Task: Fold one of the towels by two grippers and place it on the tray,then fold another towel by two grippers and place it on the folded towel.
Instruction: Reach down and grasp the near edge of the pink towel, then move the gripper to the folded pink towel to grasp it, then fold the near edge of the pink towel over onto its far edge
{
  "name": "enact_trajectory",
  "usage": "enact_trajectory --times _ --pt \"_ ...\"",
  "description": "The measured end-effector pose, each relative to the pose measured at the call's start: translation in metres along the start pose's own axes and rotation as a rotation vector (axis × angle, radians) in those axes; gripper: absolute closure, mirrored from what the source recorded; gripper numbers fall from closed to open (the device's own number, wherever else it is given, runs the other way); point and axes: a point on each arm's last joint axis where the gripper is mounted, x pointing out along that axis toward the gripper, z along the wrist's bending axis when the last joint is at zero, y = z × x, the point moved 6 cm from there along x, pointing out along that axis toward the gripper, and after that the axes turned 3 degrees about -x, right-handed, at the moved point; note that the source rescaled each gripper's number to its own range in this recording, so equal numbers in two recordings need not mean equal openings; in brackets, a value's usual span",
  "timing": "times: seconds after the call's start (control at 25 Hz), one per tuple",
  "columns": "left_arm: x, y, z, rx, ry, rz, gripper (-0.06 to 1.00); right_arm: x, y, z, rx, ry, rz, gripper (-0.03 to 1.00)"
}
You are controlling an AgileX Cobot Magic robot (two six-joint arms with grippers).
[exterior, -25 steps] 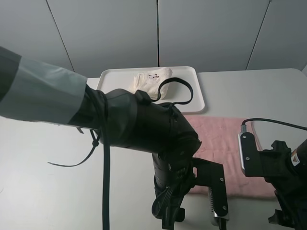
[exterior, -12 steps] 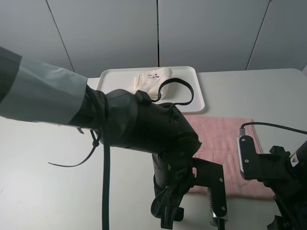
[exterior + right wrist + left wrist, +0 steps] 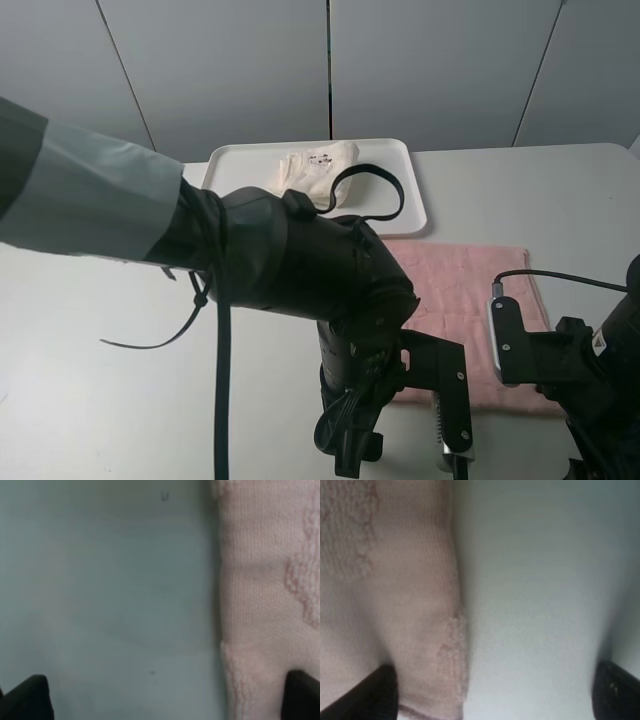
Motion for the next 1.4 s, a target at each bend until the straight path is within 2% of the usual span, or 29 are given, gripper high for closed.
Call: enact_trajectory --times 0.12,0.2,0.28,0.48,0.52,0.56,0.8,0.88,1.0,1.08,1.28,1.4 --pt "0.001 0.000 0.000 0.000 0.001 0.002 -0.06 0.000 -0.001 -0.002 0.002 0.008 -0.004 -0.03" --pt "0.001 0.000 0.000 0.000 0.001 0.002 -0.06 0.001 -0.002 -0.003 0.002 0.016 -0.008 0.07" --pt "0.001 0.000 0.000 0.000 0.002 0.003 -0.06 0.002 -0.003 -0.007 -0.007 0.033 -0.011 0.24" --pt "0.001 0.001 -0.001 0.000 0.003 0.006 -0.06 0.004 -0.008 -0.017 -0.042 0.078 -0.027 0.80" --pt "0.001 0.001 -0.001 0.000 0.003 0.006 -0.06 0.004 -0.008 -0.018 -0.042 0.079 -0.028 0.90" --pt "0.001 0.001 -0.001 0.000 0.003 0.006 -0.06 0.004 -0.009 -0.019 -0.044 0.081 -0.029 0.94" --pt "0.001 0.002 0.002 0.007 -0.011 0.016 -0.05 0.004 -0.008 -0.019 -0.048 0.082 -0.027 0.96" --pt "0.001 0.004 0.004 -0.003 -0.026 0.026 0.01 0.004 -0.008 -0.019 -0.048 0.082 -0.027 0.96" --pt "0.000 0.005 0.007 -0.006 -0.049 0.036 0.23 0.004 -0.008 -0.019 -0.048 0.082 -0.027 0.96" --pt "0.000 0.005 0.009 -0.001 -0.058 0.036 0.42 0.004 -0.008 -0.019 -0.048 0.082 -0.027 0.96" --pt "0.000 0.002 0.011 0.008 -0.076 0.018 0.70 0.004 -0.008 -0.019 -0.050 0.082 -0.027 0.96" --pt "0.000 0.002 0.013 0.012 -0.083 0.013 0.91 0.004 -0.008 -0.019 -0.050 0.082 -0.027 0.96"
